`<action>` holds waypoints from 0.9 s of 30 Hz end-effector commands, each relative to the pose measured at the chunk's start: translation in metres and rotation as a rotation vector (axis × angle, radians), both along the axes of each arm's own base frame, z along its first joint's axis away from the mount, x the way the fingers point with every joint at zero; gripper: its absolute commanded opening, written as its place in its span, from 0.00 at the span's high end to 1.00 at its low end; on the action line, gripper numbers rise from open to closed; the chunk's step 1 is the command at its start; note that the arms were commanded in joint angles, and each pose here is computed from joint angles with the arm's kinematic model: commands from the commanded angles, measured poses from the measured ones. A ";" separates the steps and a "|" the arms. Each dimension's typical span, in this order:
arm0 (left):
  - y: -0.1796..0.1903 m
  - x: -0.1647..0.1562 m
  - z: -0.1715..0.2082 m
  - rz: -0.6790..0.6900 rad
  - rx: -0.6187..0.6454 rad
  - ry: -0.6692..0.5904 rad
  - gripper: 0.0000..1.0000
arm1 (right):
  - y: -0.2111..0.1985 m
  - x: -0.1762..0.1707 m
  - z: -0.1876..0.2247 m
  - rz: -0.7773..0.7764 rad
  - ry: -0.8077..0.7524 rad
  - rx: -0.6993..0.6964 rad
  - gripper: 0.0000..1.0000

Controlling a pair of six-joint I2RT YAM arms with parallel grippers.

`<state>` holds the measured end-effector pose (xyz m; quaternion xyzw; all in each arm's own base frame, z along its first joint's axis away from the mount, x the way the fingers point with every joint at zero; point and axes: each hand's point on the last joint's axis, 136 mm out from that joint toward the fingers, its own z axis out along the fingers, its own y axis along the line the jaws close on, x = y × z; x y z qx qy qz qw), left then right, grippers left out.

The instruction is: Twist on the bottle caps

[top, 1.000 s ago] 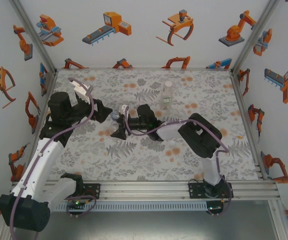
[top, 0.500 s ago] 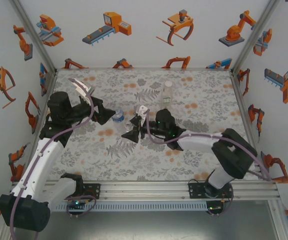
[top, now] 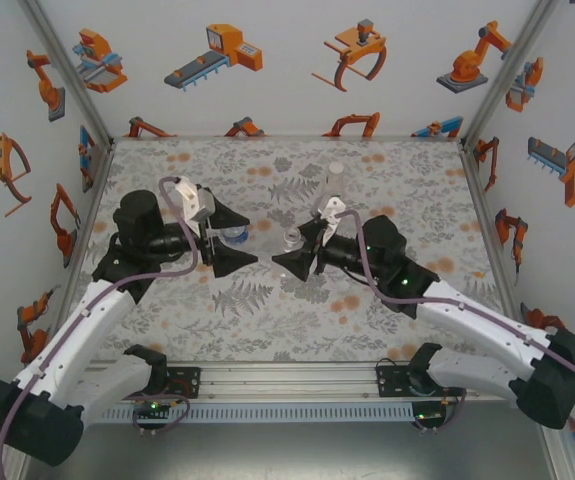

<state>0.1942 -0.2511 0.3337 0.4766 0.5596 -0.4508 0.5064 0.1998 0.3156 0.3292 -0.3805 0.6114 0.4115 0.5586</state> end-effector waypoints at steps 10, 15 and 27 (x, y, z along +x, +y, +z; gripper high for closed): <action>-0.033 -0.036 0.027 -0.090 -0.058 -0.158 0.16 | -0.020 -0.026 0.096 0.048 -0.014 0.222 0.71; -0.045 -0.026 0.026 -0.020 -0.068 -0.136 0.16 | -0.020 -0.037 0.111 0.108 -0.025 0.264 0.71; -0.074 -0.034 0.031 -0.063 -0.070 -0.121 0.20 | -0.022 -0.042 0.129 0.132 -0.036 0.325 0.73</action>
